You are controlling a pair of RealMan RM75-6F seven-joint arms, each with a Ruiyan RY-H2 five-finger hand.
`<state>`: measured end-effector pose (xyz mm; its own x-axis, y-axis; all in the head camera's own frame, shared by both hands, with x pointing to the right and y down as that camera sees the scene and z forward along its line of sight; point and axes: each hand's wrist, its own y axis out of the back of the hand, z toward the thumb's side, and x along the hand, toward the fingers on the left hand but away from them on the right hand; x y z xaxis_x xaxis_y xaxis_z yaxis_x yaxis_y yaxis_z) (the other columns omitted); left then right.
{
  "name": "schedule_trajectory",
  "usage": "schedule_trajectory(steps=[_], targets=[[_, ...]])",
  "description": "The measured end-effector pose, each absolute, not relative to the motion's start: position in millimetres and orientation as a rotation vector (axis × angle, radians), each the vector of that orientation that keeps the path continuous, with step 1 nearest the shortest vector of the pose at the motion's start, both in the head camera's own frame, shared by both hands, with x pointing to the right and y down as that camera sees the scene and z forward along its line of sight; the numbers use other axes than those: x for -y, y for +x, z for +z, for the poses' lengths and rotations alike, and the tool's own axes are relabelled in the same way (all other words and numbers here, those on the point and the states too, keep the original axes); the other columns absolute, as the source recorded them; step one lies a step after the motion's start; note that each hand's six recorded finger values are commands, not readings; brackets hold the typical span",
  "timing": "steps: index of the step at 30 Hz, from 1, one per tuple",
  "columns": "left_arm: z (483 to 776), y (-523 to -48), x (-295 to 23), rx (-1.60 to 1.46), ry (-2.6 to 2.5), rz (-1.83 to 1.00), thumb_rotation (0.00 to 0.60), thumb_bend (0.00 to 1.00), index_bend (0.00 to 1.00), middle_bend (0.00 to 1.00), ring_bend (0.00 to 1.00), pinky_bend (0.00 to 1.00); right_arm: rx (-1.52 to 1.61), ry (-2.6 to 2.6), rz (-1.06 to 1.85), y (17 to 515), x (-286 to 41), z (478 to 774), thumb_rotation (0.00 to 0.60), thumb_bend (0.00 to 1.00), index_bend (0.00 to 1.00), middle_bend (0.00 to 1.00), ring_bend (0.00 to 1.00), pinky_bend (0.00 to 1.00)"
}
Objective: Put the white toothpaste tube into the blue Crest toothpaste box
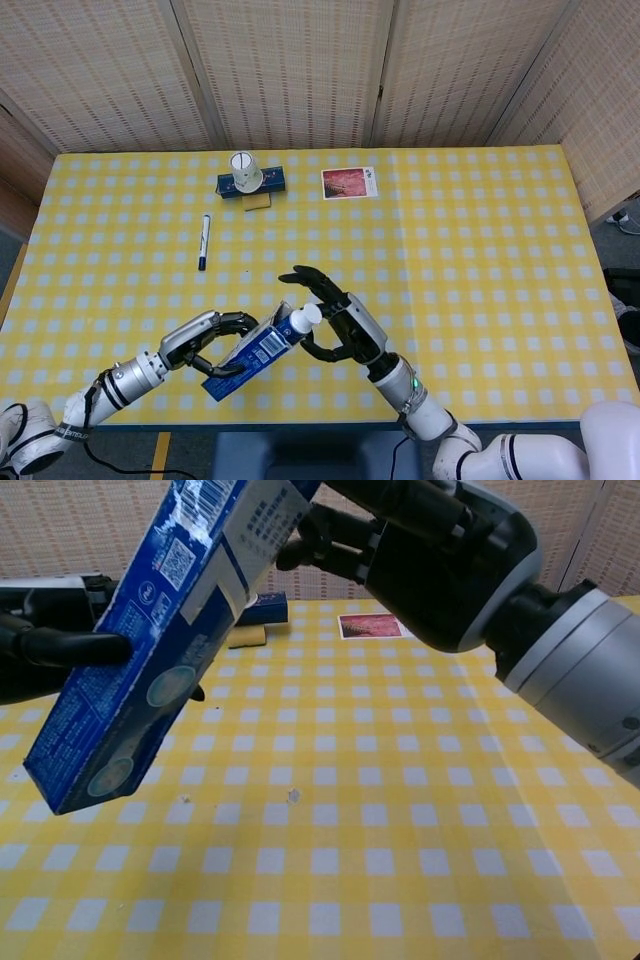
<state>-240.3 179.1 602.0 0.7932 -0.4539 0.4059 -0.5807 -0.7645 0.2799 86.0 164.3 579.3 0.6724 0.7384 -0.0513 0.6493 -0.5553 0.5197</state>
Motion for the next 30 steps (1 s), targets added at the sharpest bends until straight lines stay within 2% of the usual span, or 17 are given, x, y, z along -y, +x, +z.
schedule_trajectory(steps=[7,19,30], targets=[[601.8,-245.1,-177.7,0.793,2.584,0.434,0.6,0.31,0.4,0.57,0.52,0.32,-1.095,2.372,0.298,95.0,-160.2,572.3,0.6,0.51,0.0,0.02,0.22,0.23],[603.8,-249.1,-175.9,0.813,2.575,0.435,0.6,0.31,0.41,0.57,0.52,0.32,-1.082,2.511,0.355,114.5,-173.5,558.5,0.6,0.51,0.0,0.02,0.22,0.23],[606.8,-253.3,-174.1,0.841,2.599,0.501,0.6,0.31,0.41,0.58,0.52,0.33,-1.16,2.618,0.286,138.2,-170.0,555.2,0.6,0.51,0.0,0.02,0.2,0.2]])
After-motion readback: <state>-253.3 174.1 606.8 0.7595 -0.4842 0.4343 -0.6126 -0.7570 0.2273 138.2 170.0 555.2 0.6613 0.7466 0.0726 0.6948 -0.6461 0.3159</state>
